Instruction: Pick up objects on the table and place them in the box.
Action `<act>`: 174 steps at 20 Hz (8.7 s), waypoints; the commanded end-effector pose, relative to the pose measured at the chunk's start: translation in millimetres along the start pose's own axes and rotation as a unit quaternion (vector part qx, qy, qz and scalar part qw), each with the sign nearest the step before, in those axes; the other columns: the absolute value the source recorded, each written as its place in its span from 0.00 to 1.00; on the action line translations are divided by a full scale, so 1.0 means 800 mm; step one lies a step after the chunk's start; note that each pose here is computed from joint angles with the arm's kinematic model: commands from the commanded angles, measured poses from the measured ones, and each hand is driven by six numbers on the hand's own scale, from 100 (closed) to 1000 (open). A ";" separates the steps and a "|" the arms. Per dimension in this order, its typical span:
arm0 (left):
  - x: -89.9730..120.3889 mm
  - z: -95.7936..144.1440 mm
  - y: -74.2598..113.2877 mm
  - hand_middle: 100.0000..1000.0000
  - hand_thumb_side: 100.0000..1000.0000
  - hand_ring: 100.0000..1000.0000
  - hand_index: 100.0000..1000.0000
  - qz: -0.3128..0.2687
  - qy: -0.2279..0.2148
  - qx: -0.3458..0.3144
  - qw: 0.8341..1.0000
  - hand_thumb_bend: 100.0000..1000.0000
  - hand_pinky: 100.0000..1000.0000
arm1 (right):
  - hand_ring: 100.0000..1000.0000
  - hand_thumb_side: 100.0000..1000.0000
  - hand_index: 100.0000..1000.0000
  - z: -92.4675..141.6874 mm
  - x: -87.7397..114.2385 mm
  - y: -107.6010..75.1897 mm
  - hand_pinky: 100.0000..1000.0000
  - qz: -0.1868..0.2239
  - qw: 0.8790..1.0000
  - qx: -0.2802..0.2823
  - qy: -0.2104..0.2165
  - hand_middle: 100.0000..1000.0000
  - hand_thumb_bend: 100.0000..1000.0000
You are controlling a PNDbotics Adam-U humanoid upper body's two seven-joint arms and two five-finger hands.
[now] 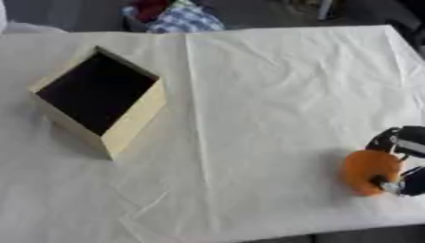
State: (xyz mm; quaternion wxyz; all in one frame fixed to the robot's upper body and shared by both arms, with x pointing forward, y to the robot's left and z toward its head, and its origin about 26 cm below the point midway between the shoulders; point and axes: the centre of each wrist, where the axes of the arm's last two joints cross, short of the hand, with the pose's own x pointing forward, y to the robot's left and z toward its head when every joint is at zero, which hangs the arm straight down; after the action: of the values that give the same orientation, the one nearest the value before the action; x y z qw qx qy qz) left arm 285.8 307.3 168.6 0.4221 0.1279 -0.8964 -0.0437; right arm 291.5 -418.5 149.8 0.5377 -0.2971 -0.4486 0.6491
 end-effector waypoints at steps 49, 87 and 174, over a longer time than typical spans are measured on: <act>0.009 -0.005 -0.013 0.67 0.78 0.63 0.63 0.022 -0.009 -0.034 0.999 0.00 0.57 | 0.47 0.00 0.47 -0.048 0.206 -0.284 0.44 0.093 0.925 -0.286 -0.233 0.35 0.00; 0.023 -0.027 -0.044 0.67 0.78 0.63 0.63 0.091 -0.038 -0.065 0.993 0.00 0.58 | 0.47 0.00 0.47 -0.248 0.364 -0.224 0.44 0.058 0.933 -0.191 -0.299 0.35 0.00; 0.025 -0.030 -0.042 0.66 0.78 0.62 0.63 0.093 -0.028 -0.052 0.994 0.00 0.58 | 0.69 0.58 0.75 -0.105 0.319 -0.266 0.67 0.106 0.884 -0.326 -0.319 0.57 0.02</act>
State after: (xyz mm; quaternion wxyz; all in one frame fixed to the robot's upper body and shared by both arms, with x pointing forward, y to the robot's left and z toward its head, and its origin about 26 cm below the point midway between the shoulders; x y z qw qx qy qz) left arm 301.0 268.8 185.4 0.4173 0.0171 -0.9071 -0.0522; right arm 403.1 -135.4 310.6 0.1816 -0.2669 -0.7354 0.5958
